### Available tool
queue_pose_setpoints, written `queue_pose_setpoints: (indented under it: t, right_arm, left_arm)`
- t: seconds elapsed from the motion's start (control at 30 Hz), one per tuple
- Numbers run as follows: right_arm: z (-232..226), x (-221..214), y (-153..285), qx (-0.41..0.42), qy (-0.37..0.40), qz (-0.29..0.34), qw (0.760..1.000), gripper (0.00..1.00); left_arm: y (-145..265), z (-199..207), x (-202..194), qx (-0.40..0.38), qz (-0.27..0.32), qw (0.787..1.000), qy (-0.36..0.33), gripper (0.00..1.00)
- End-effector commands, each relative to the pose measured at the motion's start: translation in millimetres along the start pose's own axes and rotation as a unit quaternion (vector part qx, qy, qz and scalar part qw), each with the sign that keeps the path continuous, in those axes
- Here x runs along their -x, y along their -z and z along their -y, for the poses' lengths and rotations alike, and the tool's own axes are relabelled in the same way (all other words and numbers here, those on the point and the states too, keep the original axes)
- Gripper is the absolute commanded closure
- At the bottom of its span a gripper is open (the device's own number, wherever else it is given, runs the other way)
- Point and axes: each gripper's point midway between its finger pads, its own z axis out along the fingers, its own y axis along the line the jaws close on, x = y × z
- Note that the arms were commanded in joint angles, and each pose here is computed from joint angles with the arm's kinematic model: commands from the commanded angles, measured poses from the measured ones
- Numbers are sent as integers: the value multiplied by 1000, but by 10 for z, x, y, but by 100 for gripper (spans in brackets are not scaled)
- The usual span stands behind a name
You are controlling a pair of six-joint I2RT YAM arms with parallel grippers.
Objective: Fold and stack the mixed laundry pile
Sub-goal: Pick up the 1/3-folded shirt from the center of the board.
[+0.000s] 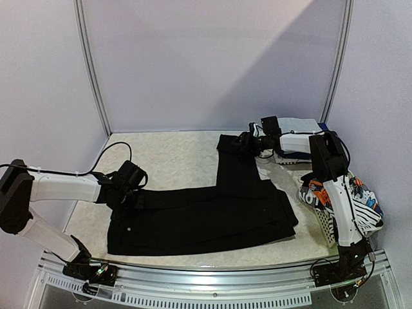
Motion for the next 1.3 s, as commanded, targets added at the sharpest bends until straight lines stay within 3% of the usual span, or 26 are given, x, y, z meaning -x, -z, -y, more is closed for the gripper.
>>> queue_pose_setpoints:
  t: [0.0, 0.23, 0.4, 0.53, 0.87, 1.13, 1.27]
  right_arm:
    - [49, 97, -95, 12, -8, 14, 1000, 33]
    - [-61, 182, -203, 66, -7, 28, 997, 45]
    - [-77, 220, -239, 75, -4, 31, 997, 60]
    - [-65, 236, -271, 76, 0, 34, 997, 65]
    - [9, 258, -355, 73, 7, 38, 997, 100]
    - [-497, 327, -38, 96, 52, 24, 994, 100]
    - [-1145, 391, 419, 111, 107, 32, 988, 100]
  left_arm:
    - [-77, -3, -29, -6, 0, 1000, 16, 54]
    - [-133, -9, -75, -11, 8, 999, 39, 55]
    - [-142, -3, -44, -14, 15, 999, 42, 56]
    - [-143, 2, -13, -15, 18, 999, 40, 57]
    - [-142, 91, 1, -44, 26, 998, 41, 60]
    - [-272, 169, -17, -54, 32, 997, 33, 61]
    - [-372, 221, 40, -55, 39, 997, 33, 62]
